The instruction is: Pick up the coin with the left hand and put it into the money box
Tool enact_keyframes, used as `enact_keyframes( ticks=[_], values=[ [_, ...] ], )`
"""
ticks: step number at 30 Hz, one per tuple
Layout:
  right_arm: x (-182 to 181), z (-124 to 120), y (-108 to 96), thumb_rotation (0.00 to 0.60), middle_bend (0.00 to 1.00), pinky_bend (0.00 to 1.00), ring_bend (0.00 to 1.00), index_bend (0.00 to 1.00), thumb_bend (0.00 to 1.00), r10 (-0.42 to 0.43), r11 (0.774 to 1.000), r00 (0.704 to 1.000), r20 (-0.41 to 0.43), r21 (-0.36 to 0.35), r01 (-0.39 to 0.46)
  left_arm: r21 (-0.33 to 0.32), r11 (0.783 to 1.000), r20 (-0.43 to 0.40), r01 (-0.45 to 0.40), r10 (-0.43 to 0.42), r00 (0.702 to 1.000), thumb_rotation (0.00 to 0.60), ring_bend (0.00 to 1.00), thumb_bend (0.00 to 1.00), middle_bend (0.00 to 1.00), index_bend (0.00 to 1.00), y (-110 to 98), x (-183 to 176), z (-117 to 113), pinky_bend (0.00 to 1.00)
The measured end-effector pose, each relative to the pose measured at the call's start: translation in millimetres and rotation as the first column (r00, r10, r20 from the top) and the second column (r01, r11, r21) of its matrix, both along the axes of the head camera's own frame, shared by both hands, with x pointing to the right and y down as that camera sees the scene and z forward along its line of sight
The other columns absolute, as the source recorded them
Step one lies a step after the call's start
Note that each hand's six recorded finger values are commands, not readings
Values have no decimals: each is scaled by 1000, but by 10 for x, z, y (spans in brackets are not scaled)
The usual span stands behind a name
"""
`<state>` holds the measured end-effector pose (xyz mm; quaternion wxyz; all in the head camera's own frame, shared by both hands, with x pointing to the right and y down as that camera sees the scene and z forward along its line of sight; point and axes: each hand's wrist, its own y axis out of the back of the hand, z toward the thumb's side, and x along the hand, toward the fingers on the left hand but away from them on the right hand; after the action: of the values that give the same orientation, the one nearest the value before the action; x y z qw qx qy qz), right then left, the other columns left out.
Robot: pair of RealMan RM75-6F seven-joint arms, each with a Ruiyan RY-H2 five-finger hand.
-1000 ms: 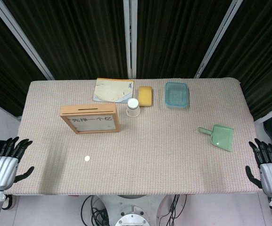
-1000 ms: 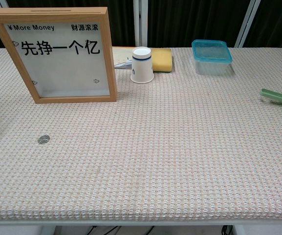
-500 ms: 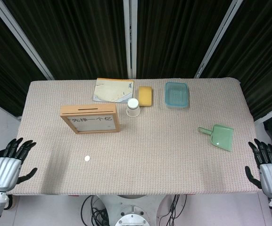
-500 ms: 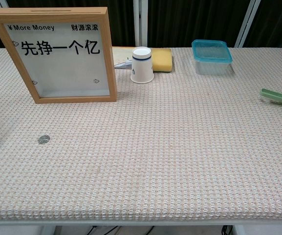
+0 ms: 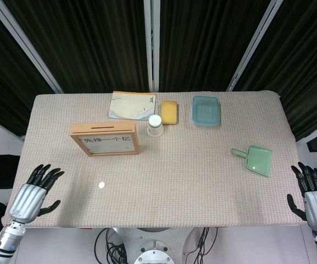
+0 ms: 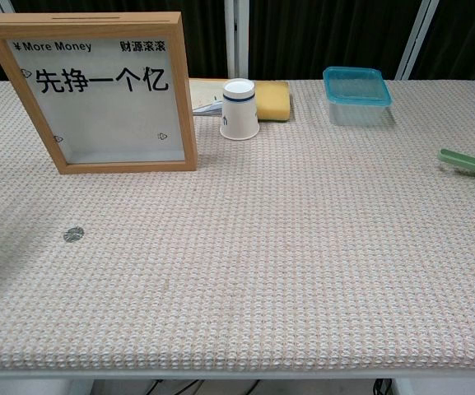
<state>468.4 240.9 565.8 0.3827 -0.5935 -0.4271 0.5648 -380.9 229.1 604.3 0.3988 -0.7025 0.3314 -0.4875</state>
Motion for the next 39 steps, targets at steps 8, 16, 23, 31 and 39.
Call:
enact_keyframes(
  ticks=[8,16,23,31,39],
  values=[
    [33,13,13,600,0,0,0,0,367,8,1000,1000,2,-4,-8,-53,996,-43,-77,75,996,600,0,213,134,178,-84,357,330,101],
    [89,-25,31,600,0,0,0,0,367,21,1000,1000,2,5,-21,-78,994,-100,-82,74,992,600,24,215,142,216,-145,637,615,132],
    [98,-20,33,600,0,0,0,0,367,22,1000,1000,4,2,-22,-108,991,-100,-83,72,992,600,24,220,144,263,-142,739,851,133],
    [116,-2,52,600,0,0,0,0,367,28,1000,1000,0,-9,-28,-123,990,-87,-66,56,995,600,24,232,148,309,-128,814,1044,130],
    [124,-19,50,600,0,0,0,0,367,28,1000,1000,-5,-9,-28,-147,987,-80,-65,54,995,600,24,240,148,328,-117,845,1187,131]
  ],
)
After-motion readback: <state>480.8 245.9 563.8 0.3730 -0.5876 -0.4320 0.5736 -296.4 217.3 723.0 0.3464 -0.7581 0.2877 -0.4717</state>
